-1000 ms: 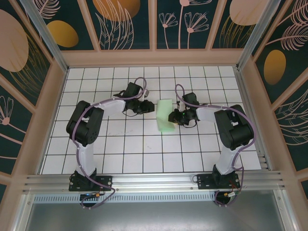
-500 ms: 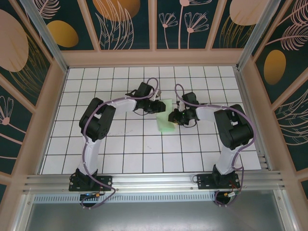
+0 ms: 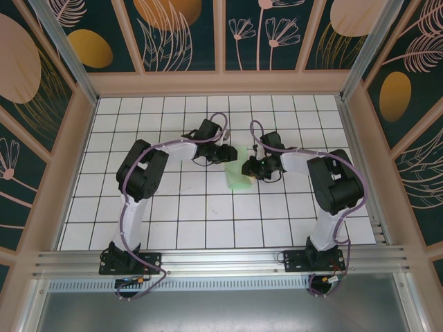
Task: Fold a paper plane with a square sheet of paper (fold left side to right side)
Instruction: First fold the square sheet of paper in half at the center of the table, then hold the square sheet of paper at the center of the table, then first fold the square sheet of paper in half at the center of the table.
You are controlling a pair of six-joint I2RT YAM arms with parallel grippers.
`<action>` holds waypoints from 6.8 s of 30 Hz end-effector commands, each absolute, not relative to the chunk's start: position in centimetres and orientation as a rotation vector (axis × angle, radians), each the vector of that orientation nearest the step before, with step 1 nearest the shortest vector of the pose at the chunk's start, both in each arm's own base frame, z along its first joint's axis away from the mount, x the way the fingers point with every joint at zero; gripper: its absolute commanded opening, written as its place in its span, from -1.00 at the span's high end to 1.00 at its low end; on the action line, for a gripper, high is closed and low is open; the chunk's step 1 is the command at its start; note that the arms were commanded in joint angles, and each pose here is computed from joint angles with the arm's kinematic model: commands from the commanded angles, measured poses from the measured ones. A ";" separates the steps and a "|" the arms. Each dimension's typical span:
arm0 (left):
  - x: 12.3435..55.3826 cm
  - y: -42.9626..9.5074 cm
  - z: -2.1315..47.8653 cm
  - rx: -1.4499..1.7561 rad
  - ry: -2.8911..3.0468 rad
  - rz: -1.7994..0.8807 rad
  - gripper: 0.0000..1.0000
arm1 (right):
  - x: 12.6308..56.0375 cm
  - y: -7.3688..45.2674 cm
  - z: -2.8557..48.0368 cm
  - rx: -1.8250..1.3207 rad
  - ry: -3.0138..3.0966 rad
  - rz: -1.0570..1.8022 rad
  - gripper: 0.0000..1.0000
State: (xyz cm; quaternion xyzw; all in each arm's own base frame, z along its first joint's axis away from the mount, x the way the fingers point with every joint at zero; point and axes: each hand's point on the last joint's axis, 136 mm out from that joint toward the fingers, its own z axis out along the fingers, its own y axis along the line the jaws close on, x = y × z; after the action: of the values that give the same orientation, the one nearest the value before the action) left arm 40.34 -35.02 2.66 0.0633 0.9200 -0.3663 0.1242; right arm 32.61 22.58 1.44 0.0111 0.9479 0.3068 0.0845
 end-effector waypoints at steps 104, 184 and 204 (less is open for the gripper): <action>37.0 -35.8 5.5 0.281 2.598 -1.095 -0.01 | 39.5 22.1 -3.4 0.125 2.918 0.829 0.48; 23.6 -37.9 1.3 0.661 2.699 -1.072 -0.02 | 38.3 22.6 -4.4 0.138 2.956 0.796 0.48; 28.8 -35.4 7.4 0.432 2.531 -1.087 -0.12 | 38.1 22.5 -3.7 0.147 2.940 0.799 0.48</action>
State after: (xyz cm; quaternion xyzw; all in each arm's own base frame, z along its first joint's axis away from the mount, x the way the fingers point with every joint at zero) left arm 27.15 -36.43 6.59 0.1868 0.8944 -0.3741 0.1587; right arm 42.77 24.85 2.08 0.0094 0.9326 0.3352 0.1335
